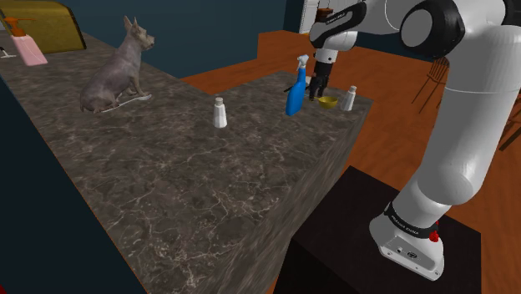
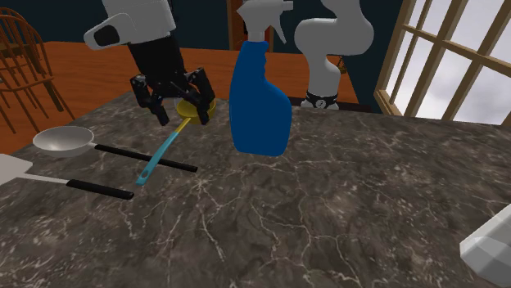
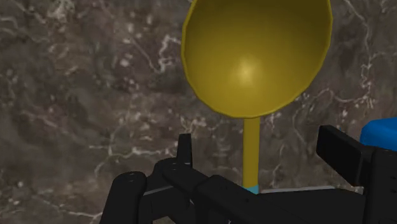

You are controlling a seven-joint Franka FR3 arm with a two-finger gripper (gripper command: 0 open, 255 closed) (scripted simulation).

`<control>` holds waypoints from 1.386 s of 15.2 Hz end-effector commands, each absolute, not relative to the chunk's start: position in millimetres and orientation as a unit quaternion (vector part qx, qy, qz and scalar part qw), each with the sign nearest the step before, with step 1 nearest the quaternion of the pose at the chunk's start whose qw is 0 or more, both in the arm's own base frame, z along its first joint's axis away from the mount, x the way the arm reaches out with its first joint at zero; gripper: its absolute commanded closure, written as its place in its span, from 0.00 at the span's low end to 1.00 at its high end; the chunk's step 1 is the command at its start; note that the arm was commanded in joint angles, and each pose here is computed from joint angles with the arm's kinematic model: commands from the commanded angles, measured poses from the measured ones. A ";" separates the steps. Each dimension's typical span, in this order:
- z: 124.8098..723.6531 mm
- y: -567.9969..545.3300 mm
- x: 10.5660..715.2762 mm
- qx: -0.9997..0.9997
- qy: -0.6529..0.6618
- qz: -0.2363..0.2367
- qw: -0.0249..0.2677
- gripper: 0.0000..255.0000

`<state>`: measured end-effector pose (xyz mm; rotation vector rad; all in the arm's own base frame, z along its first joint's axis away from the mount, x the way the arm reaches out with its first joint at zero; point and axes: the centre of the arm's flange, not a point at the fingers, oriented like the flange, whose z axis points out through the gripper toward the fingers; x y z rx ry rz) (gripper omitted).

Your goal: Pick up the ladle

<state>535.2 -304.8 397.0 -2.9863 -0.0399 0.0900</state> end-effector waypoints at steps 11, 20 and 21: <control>382.2 -304.5 534.7 -0.997 -0.013 0.030 0.077 1.00; 419.3 -304.8 534.3 -0.997 -0.013 0.030 0.077 1.00; 424.6 -304.8 534.3 -0.997 -0.013 0.030 0.077 1.00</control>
